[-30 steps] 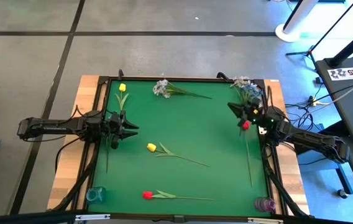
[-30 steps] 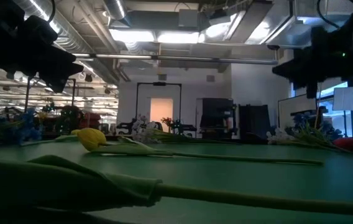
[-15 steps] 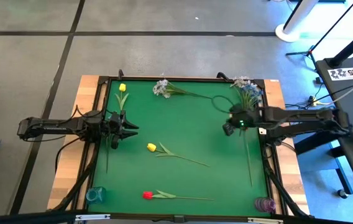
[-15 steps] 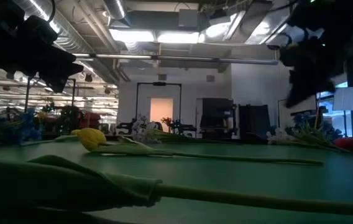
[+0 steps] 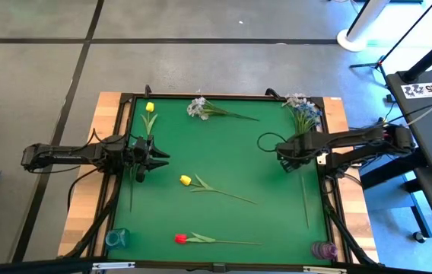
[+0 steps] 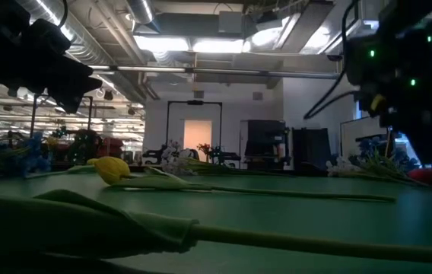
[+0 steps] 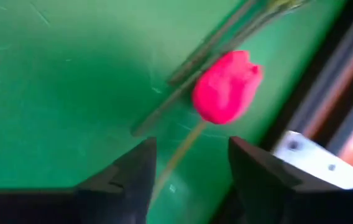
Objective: Sort flowers into vase by color
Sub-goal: Put the top red flower into the purple vase
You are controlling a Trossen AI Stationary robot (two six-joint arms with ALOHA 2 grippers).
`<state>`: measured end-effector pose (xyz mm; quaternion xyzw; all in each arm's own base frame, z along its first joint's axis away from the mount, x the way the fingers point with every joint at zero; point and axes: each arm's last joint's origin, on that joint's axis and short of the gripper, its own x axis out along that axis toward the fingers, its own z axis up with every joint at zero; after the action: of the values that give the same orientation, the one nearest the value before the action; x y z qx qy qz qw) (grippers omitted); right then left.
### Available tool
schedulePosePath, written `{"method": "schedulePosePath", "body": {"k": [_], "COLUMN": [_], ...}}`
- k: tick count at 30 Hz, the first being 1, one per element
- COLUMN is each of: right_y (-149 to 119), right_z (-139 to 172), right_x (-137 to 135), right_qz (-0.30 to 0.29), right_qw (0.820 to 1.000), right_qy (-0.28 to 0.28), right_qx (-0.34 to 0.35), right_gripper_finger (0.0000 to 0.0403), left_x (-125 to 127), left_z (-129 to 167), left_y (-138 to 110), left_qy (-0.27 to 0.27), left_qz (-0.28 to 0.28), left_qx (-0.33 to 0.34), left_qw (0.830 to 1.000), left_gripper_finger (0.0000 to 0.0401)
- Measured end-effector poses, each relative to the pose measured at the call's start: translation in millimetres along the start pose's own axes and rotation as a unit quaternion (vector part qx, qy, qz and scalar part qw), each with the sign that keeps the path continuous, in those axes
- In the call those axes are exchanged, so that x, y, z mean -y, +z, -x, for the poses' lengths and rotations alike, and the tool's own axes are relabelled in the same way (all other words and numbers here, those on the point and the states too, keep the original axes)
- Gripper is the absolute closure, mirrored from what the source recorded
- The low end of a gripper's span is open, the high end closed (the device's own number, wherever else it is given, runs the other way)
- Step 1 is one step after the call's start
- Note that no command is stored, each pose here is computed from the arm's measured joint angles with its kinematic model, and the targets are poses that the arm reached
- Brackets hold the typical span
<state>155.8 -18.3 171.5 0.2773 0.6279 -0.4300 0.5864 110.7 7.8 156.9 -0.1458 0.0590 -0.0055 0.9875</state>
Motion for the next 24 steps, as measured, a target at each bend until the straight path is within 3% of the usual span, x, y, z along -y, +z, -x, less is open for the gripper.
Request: {"method": "schedulePosePath", "body": {"k": [5, 11, 16, 24], "right_y": [-2.4, 2.6, 5.4, 10.1], "right_z": [-26.9, -40.7, -42.1, -34.9], "right_x": [-2.5, 3.4, 2.0, -1.4], "right_qz": [-0.011, -0.011, 0.016, 0.036], "right_qw": [1.000, 0.998, 0.998, 0.999], "right_qy": [-0.003, -0.027, -0.003, 0.010], "right_qx": [-0.028, -0.055, -0.062, -0.040], "right_gripper_finger": [0.0169, 0.0195, 0.0251, 0.0388], "left_x": [0.0, 0.0, 0.0, 0.0], "left_z": [0.0, 0.0, 0.0, 0.0], "left_y": [0.0, 0.0, 0.0, 0.0], "left_qy": [0.000, 0.000, 0.000, 0.000], "left_qz": [0.000, 0.000, 0.000, 0.000], "left_qx": [0.000, 0.000, 0.000, 0.000], "left_qw": [1.000, 1.000, 1.000, 1.000], "left_gripper_finger": [0.0269, 0.0269, 0.0269, 0.0269]}}
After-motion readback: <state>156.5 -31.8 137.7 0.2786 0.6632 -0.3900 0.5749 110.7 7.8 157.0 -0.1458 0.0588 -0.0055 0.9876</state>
